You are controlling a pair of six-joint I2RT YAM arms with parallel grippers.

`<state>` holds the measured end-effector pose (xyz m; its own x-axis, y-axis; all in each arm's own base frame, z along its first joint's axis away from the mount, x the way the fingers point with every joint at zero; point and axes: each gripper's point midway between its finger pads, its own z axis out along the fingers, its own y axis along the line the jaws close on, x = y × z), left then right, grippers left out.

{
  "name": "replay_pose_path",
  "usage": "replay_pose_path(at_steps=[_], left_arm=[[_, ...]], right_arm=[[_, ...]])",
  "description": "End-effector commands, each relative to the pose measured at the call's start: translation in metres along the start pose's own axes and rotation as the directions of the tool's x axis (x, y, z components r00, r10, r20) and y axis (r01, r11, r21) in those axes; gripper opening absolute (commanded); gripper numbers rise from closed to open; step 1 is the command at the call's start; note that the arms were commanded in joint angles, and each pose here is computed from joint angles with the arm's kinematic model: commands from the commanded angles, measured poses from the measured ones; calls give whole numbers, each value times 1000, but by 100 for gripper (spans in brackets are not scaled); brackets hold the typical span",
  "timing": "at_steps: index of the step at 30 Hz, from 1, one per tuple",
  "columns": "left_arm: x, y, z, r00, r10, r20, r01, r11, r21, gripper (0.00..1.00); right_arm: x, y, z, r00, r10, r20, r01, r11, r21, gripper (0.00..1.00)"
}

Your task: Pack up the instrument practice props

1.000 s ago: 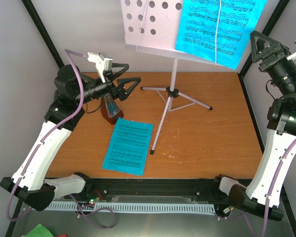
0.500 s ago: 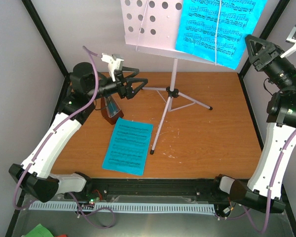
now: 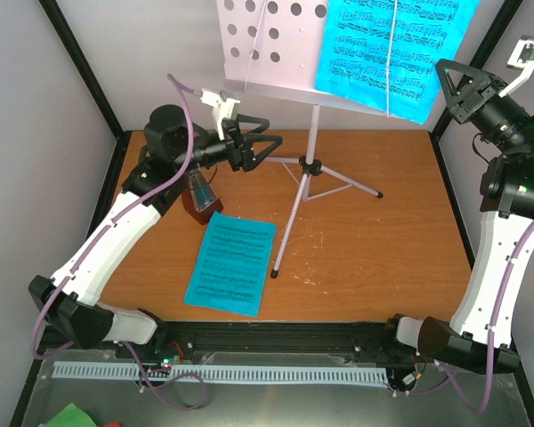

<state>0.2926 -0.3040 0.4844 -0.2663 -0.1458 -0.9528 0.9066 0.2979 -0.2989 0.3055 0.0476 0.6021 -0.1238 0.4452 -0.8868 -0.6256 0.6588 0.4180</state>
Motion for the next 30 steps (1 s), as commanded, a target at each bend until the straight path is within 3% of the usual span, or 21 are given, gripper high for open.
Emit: replay_pose_path(at_steps=[1,11,30], left_arm=[[-55,-44,15,986,99,133,-112,990,91,74],[-93,-93,80,969,117,220,-169,956,239,68],[-102,-96,137,949,-23,314,-102,921,376,59]], right_arm=[[-3,18,-2,998,-68,-4,68,997,-39,9],[4,15,-1,997,-80,-14,79,996,-32,4],[12,17,6,997,-67,-29,65,995,-75,12]])
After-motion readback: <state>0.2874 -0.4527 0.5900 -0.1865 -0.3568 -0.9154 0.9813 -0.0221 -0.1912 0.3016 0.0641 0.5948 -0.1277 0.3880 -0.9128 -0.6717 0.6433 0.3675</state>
